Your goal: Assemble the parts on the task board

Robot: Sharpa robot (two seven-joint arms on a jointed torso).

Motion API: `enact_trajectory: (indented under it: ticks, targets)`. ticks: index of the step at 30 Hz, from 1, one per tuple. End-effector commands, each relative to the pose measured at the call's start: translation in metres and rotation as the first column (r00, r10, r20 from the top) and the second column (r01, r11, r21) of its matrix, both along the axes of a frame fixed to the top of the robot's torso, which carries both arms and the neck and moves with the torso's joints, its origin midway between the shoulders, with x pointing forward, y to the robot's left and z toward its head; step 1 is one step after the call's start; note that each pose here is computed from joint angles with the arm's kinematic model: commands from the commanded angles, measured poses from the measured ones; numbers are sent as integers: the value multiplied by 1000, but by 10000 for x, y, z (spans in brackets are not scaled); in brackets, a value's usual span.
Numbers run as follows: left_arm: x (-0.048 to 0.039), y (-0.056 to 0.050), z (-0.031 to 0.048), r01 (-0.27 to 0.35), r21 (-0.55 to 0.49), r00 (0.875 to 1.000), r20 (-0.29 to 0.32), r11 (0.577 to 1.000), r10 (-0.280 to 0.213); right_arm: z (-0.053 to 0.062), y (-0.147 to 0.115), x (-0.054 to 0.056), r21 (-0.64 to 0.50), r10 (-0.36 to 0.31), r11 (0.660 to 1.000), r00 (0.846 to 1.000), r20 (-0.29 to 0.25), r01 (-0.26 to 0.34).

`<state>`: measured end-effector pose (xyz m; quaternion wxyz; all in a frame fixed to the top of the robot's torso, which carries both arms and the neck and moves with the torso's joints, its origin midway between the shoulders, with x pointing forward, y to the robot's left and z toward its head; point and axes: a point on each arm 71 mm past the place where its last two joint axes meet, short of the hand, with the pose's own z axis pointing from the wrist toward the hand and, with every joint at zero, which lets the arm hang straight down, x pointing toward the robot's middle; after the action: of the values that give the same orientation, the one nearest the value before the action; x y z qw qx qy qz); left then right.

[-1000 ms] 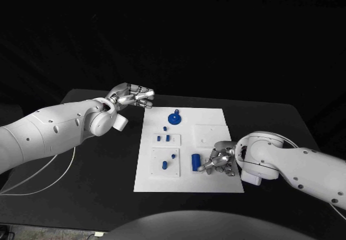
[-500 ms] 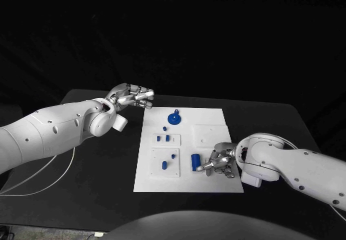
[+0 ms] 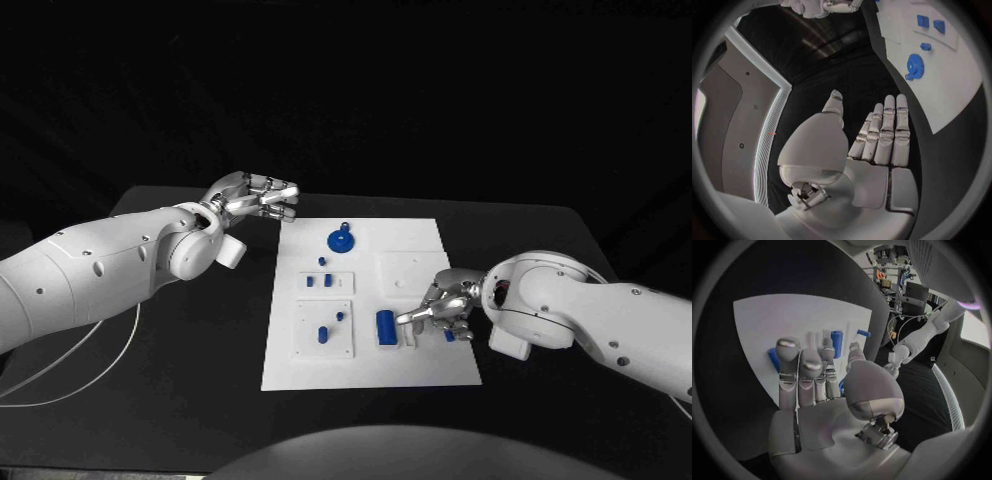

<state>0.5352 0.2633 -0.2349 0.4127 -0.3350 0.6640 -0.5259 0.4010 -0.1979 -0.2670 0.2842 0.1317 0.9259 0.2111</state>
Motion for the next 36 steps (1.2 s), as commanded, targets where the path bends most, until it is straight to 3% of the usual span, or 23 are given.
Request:
enact_trajectory:
  ticks: [1,5,19,36]
  targets:
    - [0,-3,4,-3,-8,1000,11,1000,3,38,-126,76,27,-14,1000,1000,-2,14]
    - [1,22,7,-9,-6,1000,16,1000,9,91,-256,134,35,-43,998,999,-13,44]
    - [9,20,9,-10,-8,1000,21,1000,10,92,-637,235,-172,-58,983,996,68,69]
    - [7,17,8,-8,-10,1000,19,1000,8,-165,-596,65,-286,-6,958,997,83,30]
